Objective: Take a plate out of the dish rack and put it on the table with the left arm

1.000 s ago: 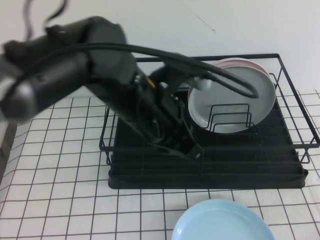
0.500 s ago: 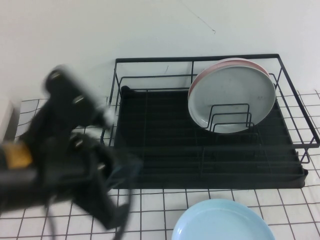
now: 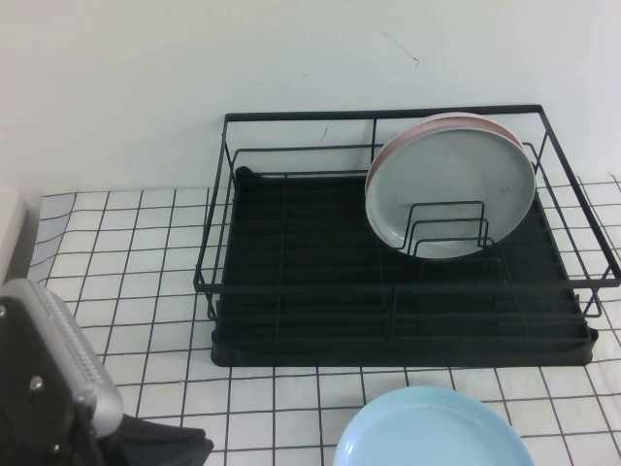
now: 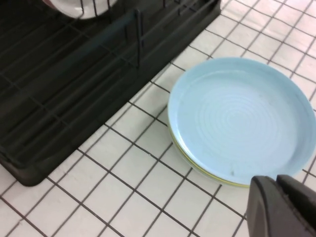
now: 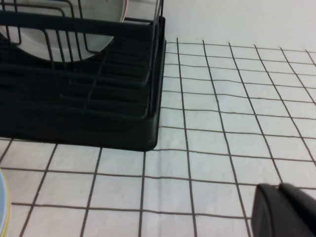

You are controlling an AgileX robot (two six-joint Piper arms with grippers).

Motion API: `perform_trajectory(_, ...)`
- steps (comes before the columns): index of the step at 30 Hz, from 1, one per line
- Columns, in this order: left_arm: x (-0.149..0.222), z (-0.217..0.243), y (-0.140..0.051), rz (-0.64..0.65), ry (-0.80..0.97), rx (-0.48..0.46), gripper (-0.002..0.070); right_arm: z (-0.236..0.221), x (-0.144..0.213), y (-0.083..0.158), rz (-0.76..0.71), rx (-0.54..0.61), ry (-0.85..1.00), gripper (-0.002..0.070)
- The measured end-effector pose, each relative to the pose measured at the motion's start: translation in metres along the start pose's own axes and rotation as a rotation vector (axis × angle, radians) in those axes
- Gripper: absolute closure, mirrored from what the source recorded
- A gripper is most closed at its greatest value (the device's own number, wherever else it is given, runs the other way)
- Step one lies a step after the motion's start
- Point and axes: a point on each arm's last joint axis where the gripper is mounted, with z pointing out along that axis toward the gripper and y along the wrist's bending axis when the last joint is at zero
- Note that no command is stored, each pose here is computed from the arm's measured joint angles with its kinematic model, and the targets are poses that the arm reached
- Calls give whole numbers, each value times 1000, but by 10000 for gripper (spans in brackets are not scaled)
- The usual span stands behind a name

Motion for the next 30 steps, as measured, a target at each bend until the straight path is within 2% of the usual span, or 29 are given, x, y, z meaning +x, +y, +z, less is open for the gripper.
perform_trajectory(4, 3, 3, 2, 29, -12, -12, 673, 0, 0, 0, 0, 0, 0, 678)
perform_trajectory(8, 14, 0, 7, 70, -154, -102, 673, 0, 0, 0, 0, 0, 0, 678)
perform_trajectory(11, 38, -11, 10, 64, -309, -205, 673, 0, 0, 0, 0, 0, 0, 678)
perform_trajectory(15, 82, -22, 15, 42, -434, -368, 674, 0, 0, 0, 0, 0, 0, 678)
perform_trajectory(19, 120, -23, 19, -6, -500, -544, 675, 0, 0, 0, 0, 0, 0, 678)
perform_trajectory(22, 130, -22, 26, -93, -495, -670, 676, 0, 0, 0, 0, 0, 0, 678)
perform_trajectory(26, 136, -24, 32, -178, -491, -777, 676, 0, 0, 0, 0, 0, 0, 678)
perform_trajectory(30, 141, -21, 35, -171, -481, -816, 676, 0, 0, 0, 0, 0, 0, 678)
